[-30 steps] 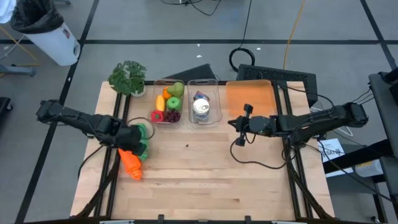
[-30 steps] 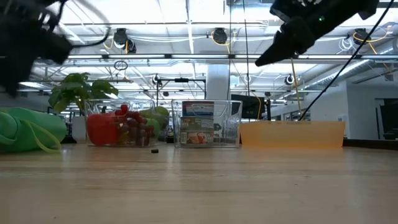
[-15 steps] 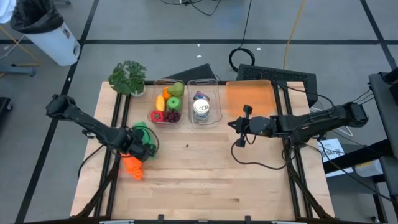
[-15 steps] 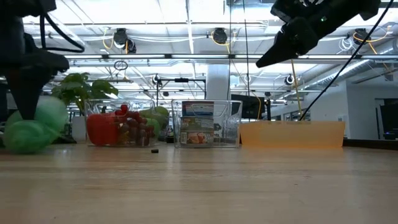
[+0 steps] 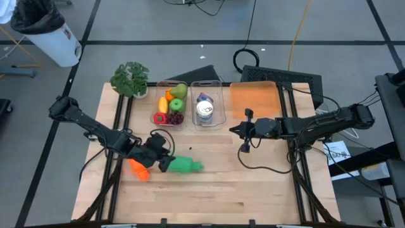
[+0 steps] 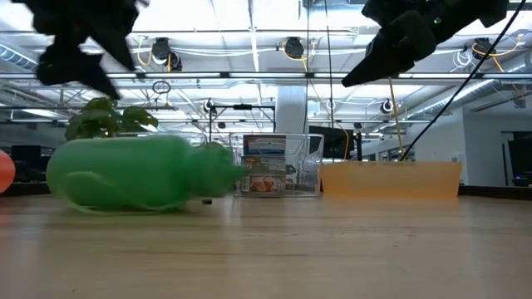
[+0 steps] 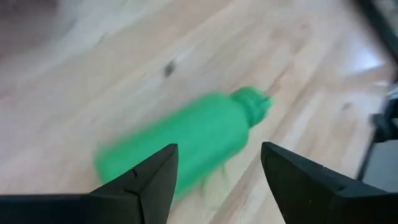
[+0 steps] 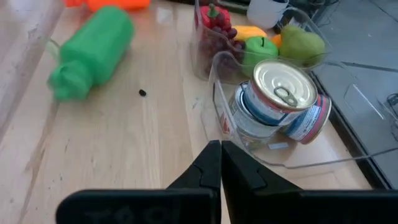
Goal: Pick & Place Food Item
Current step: Put the green water bottle into the orange bin
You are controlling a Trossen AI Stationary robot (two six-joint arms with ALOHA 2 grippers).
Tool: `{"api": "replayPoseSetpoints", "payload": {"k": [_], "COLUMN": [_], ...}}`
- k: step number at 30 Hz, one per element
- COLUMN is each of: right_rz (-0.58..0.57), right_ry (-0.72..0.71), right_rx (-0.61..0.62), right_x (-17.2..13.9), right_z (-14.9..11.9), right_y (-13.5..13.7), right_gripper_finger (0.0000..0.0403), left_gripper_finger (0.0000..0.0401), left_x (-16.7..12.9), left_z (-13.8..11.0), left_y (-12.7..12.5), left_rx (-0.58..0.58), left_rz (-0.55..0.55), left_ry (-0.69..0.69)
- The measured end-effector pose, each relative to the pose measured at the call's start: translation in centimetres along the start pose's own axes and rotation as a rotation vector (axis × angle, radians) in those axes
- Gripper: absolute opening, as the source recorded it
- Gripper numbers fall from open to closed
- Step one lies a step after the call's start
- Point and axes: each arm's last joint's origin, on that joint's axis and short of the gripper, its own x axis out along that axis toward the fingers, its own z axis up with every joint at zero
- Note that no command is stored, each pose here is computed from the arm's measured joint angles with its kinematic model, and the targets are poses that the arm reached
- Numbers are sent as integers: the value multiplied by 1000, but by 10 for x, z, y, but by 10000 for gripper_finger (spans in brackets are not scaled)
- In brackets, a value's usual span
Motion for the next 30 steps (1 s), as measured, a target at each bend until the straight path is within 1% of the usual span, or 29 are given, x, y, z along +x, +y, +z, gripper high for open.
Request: {"api": "replayPoseSetpoints", "payload": {"k": [2,4,7,10,12,14,16,17,18,20,22,23,26,30], "right_rz": [25,87,250,394,497,579,599,584,556,458,349,319,302,294], "right_ry": [-39,-107,-262,-418,-502,-583,-626,-612,-570,-430,-270,-212,-98,-21], "right_rx": [10,25,38,-2,-54,-80,-79,-57,-32,-20,-39,-51,-86,-186], "right_x": [0,-1,-1,2,4,8,14,18,25,44,65,77,110,144], "right_z": [4,10,16,14,14,18,27,34,41,53,60,63,67,65], "right_y": [1,2,16,39,57,74,89,97,103,116,130,137,159,179], "right_gripper_finger": [5,9,20,40,70,114,166,193,219,267,308,325,363,389], "left_gripper_finger": [243,243,243,243,243,243,243,243,243,243,243,243,243,243], "left_x": [-1,-1,-2,2,5,5,7,8,8,6,5,5,3,3], "left_z": [3,5,7,10,12,13,14,14,14,16,18,18,19,19], "left_y": [-6,-11,-15,-20,-23,-26,-28,-27,-27,-27,-27,-26,-27,-28], "left_rx": [56,87,163,222,267,309,352,379,399,423,437,443,436,433], "left_rz": [-47,-94,-126,-161,-173,-192,-198,-193,-191,-199,-199,-199,-211,-219], "left_ry": [-46,-68,-84,-124,-142,-163,-179,-175,-173,-188,-195,-196,-205,-207]}}
